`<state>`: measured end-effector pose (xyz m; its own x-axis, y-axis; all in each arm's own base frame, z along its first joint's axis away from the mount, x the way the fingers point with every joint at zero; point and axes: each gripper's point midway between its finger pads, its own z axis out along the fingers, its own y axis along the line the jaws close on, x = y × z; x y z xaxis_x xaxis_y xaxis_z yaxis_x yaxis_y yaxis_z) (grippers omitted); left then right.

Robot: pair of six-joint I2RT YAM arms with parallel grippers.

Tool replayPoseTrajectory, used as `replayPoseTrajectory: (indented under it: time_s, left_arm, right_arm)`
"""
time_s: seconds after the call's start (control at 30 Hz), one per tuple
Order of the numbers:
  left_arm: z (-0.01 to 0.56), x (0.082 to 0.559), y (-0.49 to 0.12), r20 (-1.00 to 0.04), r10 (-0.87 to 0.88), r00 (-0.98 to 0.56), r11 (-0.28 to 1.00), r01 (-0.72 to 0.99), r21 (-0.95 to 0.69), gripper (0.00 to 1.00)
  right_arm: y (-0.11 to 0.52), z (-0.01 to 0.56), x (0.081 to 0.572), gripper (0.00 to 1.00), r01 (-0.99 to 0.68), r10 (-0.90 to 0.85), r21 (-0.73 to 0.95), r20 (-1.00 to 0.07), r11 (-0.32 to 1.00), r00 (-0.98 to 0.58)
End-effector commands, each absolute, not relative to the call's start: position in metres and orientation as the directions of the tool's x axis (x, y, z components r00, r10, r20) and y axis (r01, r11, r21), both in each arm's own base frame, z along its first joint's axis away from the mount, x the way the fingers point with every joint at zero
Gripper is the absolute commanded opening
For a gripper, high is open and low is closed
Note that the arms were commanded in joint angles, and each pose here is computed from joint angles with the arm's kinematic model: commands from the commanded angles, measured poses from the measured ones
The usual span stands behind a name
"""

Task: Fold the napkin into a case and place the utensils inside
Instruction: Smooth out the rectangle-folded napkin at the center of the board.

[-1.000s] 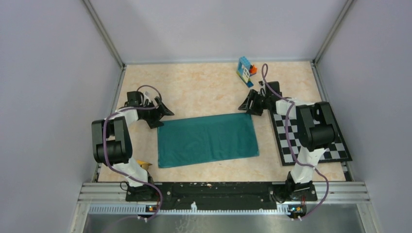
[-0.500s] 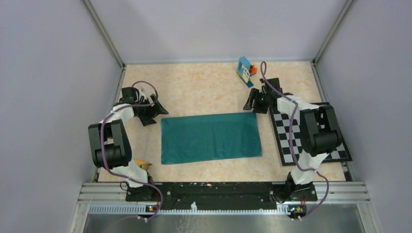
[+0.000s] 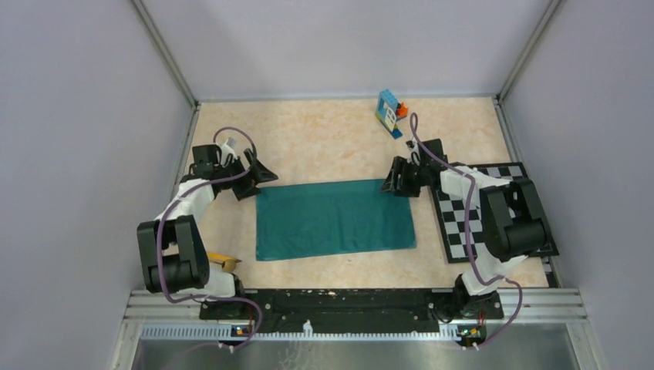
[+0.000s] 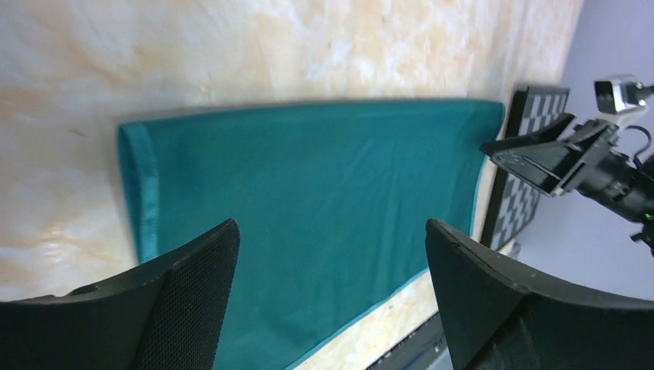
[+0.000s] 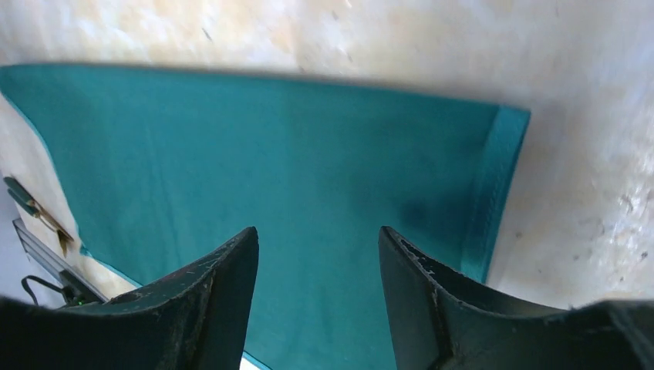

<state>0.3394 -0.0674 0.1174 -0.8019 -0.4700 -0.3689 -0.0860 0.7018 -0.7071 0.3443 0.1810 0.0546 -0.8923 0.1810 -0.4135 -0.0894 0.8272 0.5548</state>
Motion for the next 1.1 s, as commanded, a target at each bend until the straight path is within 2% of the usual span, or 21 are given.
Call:
replayPoseTrajectory:
  time_s: [0.0, 0.27, 0.53, 0.73, 0.83, 0.9, 0.93, 1.07]
  left_arm:
    - [0.100, 0.335, -0.087, -0.293, -0.486, -0.823, 0.614, -0.083, -0.785, 0.94]
    - [0.047, 0.352, -0.062, -0.243, -0.546, -0.802, 0.679, -0.254, -0.689, 0.95]
    - [0.036, 0.361, -0.044, -0.241, -0.567, -0.788, 0.711, -0.321, -0.625, 0.95]
    - [0.065, 0.363, -0.051, -0.292, -0.510, -0.809, 0.730, -0.228, -0.644, 0.98]
    - [0.096, 0.360, -0.057, -0.370, -0.465, -0.805, 0.743, -0.127, -0.658, 0.98]
    - [0.111, 0.358, -0.061, -0.422, -0.419, -0.804, 0.760, -0.057, -0.647, 0.98]
    - [0.117, 0.357, -0.063, -0.442, -0.399, -0.803, 0.770, -0.031, -0.638, 0.98]
    - [0.132, 0.356, -0.066, -0.523, -0.331, -0.785, 0.801, 0.059, -0.595, 0.98]
  right_arm:
    - [0.184, 0.056, 0.343, 0.58, -0.120, 0.187, 0.586, -0.436, 0.802, -0.880]
    - [0.179, 0.040, 0.356, 0.57, -0.105, 0.207, 0.558, -0.467, 0.823, -0.860]
    - [0.181, 0.023, 0.389, 0.56, -0.113, 0.182, 0.513, -0.490, 0.851, -0.853]
    - [0.181, 0.057, 0.391, 0.57, -0.156, 0.104, 0.437, -0.516, 0.886, -0.850]
    - [0.174, 0.090, 0.375, 0.62, -0.172, 0.060, 0.367, -0.542, 0.914, -0.838]
    - [0.167, 0.098, 0.362, 0.64, -0.168, 0.039, 0.343, -0.524, 0.924, -0.851]
    - [0.163, 0.099, 0.357, 0.63, -0.156, 0.031, 0.324, -0.505, 0.933, -0.862]
    - [0.147, 0.088, 0.341, 0.49, -0.091, 0.017, 0.254, -0.392, 0.963, -0.920]
